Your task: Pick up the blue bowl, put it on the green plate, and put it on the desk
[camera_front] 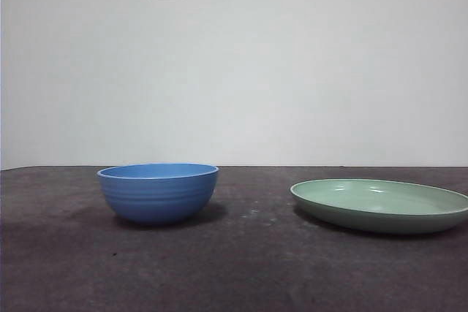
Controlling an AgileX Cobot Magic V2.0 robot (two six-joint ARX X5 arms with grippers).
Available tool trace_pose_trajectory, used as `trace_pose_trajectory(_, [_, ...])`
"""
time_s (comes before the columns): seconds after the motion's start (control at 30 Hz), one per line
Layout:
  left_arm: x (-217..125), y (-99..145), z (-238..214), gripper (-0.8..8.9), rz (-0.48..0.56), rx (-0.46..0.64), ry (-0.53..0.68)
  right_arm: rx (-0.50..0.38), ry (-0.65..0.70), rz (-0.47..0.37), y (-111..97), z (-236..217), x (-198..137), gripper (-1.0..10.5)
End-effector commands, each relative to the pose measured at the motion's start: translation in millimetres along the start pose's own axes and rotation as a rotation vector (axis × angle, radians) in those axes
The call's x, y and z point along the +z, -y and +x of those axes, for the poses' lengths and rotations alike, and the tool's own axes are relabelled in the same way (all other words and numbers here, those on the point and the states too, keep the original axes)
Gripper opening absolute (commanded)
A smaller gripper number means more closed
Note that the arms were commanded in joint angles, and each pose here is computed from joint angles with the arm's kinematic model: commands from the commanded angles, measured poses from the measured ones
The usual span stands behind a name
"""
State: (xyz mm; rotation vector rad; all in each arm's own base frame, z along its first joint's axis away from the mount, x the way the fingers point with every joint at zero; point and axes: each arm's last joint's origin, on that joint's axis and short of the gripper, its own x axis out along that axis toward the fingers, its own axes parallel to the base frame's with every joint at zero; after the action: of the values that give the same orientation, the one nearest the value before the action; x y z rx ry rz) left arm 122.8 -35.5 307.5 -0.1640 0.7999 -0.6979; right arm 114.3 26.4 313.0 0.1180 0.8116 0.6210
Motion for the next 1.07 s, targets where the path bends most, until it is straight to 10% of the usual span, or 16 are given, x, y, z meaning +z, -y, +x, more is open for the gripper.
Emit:
trace_pose_trajectory(0.03, [4.7, 2.2, -2.6, 0.1, 0.028, -0.008, 0.017, 0.011, 0.014, -0.033, -2.7, -2.8, 4.1, 0.1])
trace_pose_trajectory(0.37, [4.6, 2.2, -2.6, 4.22, 0.015, -0.008, 0.016, 0.012, 0.013, -0.027, -3.0, -2.6, 4.1, 3.7])
trace_pose_trajectory(1.07, [23.9, 0.6, -0.8, 4.33, -0.026, 0.048, 0.047, 0.012, 0.014, -0.027, -3.0, -2.6, 4.2, 3.7])
